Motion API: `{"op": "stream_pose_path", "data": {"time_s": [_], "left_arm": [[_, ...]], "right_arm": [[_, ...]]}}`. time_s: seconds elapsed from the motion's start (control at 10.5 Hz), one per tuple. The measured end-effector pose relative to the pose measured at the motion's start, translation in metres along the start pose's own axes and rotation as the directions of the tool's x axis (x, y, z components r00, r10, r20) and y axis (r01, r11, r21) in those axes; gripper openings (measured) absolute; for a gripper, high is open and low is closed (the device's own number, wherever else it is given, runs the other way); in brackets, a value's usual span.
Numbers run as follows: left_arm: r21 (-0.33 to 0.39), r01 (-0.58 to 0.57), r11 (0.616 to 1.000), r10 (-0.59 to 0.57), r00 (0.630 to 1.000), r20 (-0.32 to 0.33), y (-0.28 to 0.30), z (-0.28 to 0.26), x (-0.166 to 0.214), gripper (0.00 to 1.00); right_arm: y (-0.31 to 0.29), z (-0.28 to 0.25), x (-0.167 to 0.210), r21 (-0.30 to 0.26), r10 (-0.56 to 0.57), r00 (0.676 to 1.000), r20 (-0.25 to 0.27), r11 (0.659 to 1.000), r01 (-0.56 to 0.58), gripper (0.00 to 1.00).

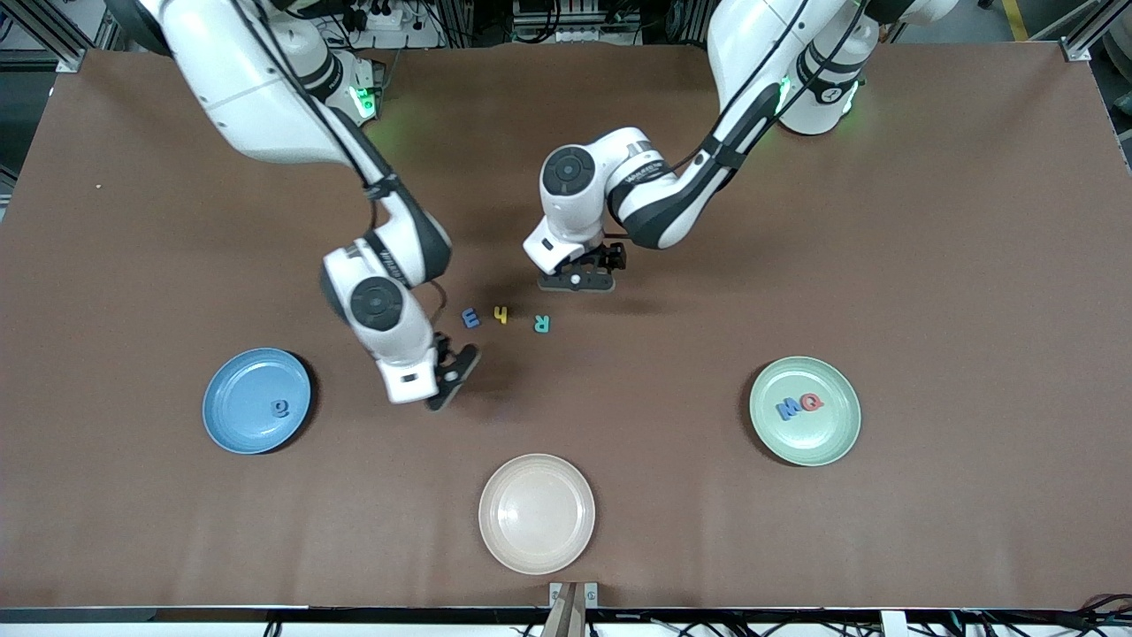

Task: Sort upper and lower case letters into plates
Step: 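Grasp the m with the right gripper while the left gripper grasps the H, then place the m on the blue plate while the left gripper lifts the H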

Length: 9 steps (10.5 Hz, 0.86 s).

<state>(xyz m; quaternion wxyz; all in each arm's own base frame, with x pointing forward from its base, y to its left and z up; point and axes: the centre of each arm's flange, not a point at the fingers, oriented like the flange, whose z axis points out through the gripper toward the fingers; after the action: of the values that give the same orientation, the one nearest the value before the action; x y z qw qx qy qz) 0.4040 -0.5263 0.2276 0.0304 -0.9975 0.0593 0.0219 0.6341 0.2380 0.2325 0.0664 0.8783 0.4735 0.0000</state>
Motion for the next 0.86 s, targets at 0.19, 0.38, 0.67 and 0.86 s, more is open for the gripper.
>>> {"op": "stream_pose_path", "data": {"time_s": [0.19, 0.38, 0.67, 0.86], "left_arm": [[0.029, -0.032, 0.999, 0.032, 0.999, 0.005, 0.021, 0.020, -0.027, 1.00], [0.048, -0.025, 0.999, 0.024, 0.999, 0.024, 0.030, 0.038, -0.049, 1.00], [0.036, 0.058, 0.998, -0.059, 0.998, 0.030, 0.029, 0.052, -0.062, 0.92], [0.010, 0.109, 0.994, -0.109, 0.994, 0.020, 0.028, 0.051, -0.061, 0.86]], "right_arm": [[0.055, -0.037, -0.049, -0.037, 0.079, 0.994, 0.073, 0.996, -0.076, 0.27], [0.105, -0.061, -0.113, -0.021, 0.187, 0.971, 0.149, 0.982, -0.185, 0.27], [0.157, -0.049, -0.193, 0.001, 0.292, 0.937, 0.190, 0.955, -0.298, 0.27], [0.165, -0.039, -0.211, 0.016, 0.303, 0.932, 0.200, 0.950, -0.313, 0.27]]}}
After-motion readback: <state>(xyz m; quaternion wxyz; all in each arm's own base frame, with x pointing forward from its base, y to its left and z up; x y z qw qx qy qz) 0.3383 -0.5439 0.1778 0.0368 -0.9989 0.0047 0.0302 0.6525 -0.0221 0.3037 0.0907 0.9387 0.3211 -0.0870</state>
